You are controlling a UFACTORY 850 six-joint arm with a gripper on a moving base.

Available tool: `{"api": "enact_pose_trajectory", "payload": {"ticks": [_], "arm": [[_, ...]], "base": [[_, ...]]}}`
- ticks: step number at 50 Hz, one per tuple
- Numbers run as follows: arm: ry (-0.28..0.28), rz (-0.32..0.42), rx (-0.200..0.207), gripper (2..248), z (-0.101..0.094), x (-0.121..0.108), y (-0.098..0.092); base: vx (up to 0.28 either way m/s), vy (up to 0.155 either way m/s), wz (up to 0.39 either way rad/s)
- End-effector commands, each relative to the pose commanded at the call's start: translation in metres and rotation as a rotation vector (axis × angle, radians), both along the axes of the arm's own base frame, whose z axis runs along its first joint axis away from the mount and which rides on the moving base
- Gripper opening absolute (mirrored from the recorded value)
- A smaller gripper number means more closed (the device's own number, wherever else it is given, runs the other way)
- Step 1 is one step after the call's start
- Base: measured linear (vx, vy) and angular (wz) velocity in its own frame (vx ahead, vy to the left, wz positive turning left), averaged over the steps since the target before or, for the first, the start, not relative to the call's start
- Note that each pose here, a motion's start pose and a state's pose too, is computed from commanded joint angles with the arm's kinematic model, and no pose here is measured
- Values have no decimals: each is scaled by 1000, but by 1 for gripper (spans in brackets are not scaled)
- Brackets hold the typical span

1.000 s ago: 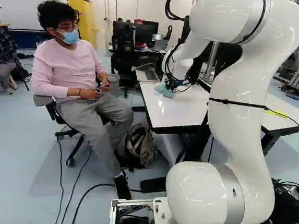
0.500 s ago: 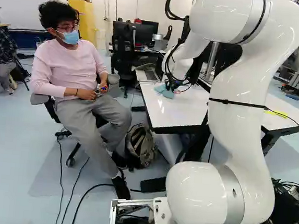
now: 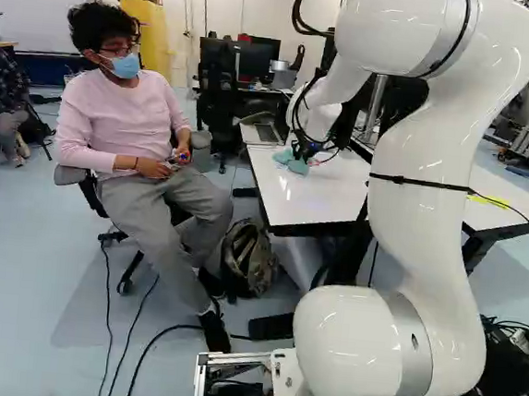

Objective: Clean the table with the green towel

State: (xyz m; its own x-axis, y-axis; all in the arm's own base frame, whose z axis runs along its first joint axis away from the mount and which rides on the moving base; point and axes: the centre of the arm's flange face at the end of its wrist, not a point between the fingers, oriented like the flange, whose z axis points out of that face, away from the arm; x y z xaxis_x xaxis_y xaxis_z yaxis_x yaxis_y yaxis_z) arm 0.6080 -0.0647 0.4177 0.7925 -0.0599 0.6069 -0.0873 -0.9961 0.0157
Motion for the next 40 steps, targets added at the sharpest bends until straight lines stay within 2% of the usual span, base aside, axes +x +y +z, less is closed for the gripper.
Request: {"api": "enact_pose_trajectory", "payload": {"ticks": [20,40], "arm": [[-14,44,-1,37,-2,22,26],[-15,100,-1,37,-2,24,61]], "base": [[0,0,0],[0,0,0]]}}
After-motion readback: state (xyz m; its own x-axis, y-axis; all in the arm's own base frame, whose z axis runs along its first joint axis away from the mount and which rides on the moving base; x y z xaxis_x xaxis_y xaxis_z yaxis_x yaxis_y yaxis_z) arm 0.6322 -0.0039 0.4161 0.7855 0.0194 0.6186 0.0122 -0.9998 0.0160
